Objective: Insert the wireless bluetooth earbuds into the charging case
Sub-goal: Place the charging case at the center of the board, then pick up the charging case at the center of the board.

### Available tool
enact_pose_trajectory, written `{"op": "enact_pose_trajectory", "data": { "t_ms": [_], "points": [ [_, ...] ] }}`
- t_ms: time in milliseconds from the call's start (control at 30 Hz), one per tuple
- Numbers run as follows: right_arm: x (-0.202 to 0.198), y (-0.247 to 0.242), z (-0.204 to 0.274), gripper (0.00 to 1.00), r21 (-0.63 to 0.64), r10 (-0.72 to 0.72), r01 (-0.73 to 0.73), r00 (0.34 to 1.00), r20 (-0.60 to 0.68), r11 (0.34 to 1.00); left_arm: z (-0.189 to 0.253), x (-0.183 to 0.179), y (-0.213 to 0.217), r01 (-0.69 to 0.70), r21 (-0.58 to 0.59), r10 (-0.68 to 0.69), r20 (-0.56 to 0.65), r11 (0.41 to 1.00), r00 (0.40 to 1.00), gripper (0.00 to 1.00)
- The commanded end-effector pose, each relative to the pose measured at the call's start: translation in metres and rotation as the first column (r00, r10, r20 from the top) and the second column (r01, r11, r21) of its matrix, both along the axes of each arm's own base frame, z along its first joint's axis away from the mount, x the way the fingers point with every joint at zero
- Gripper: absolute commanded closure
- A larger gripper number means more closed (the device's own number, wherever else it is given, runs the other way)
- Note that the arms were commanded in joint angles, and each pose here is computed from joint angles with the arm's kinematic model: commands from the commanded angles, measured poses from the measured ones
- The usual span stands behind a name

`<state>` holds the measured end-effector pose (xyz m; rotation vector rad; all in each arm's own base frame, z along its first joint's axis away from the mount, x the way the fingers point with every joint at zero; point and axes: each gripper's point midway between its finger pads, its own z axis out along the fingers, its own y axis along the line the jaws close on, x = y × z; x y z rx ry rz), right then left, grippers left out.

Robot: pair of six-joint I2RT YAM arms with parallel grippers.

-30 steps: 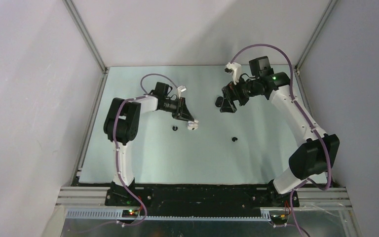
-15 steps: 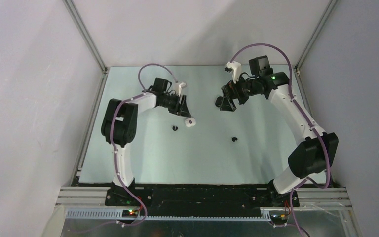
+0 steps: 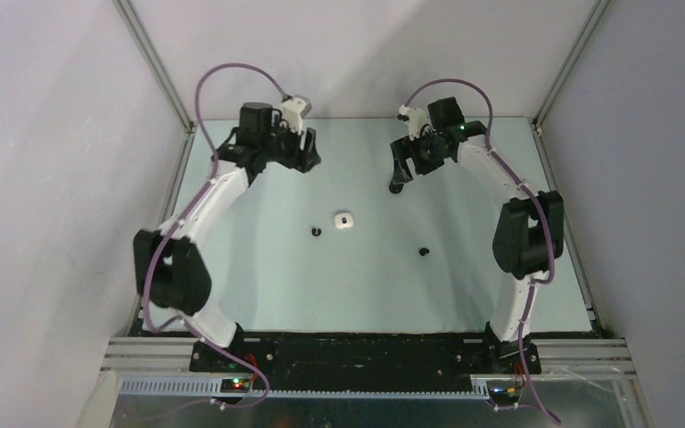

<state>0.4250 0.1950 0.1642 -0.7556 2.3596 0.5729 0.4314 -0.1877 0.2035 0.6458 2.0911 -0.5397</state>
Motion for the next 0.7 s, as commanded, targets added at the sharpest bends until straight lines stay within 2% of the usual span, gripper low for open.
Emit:
{"op": "enact_pose_trajectory", "data": {
  "t_ms": [0,67,167,233,400,467,500,600,667],
  "points": [
    [0.044,-0.004,0.002,0.18,-0.021,-0.091,0.093,0.993,0.077,0.995,0.085,0.003,0.047,-0.225,0.060,0.206,0.226,0.972,0.952,0.28],
    [0.053,-0.004,-0.012,0.22,-0.035,-0.100,0.102,0.993,0.064,0.994,0.084,-0.006,0.058,-0.266,0.085,0.243,0.215,0.960,0.946,0.27],
    [0.066,-0.008,-0.036,0.27,-0.055,-0.196,0.197,0.980,0.015,0.979,0.059,-0.023,0.065,-0.261,0.152,0.242,0.132,0.953,0.961,0.28],
    [0.071,-0.002,-0.041,0.37,-0.038,-0.266,0.265,0.964,-0.002,0.963,0.049,-0.030,0.067,-0.275,0.159,0.264,0.087,0.948,0.961,0.28],
    [0.073,0.026,-0.065,0.39,-0.028,-0.316,0.315,0.940,-0.126,0.949,0.032,-0.033,0.067,-0.297,0.155,0.299,0.011,0.942,0.954,0.27],
    [0.075,0.035,-0.070,0.36,-0.049,-0.283,0.279,0.953,-0.106,0.959,0.032,-0.032,0.067,-0.302,0.154,0.305,0.008,0.941,0.952,0.26],
    [0.077,0.043,-0.069,0.32,-0.052,-0.249,0.245,0.964,-0.089,0.968,0.030,-0.033,0.067,-0.295,0.155,0.298,0.003,0.943,0.955,0.26],
    [0.084,0.046,-0.057,0.25,-0.108,-0.068,0.069,0.998,0.015,0.992,0.024,-0.037,0.062,-0.242,0.141,0.248,-0.024,0.960,0.969,0.25],
    [0.092,0.039,-0.043,0.23,-0.134,0.041,-0.029,0.996,0.082,0.991,0.022,-0.039,0.060,-0.218,0.120,0.225,-0.048,0.969,0.973,0.26]
  ]
}}
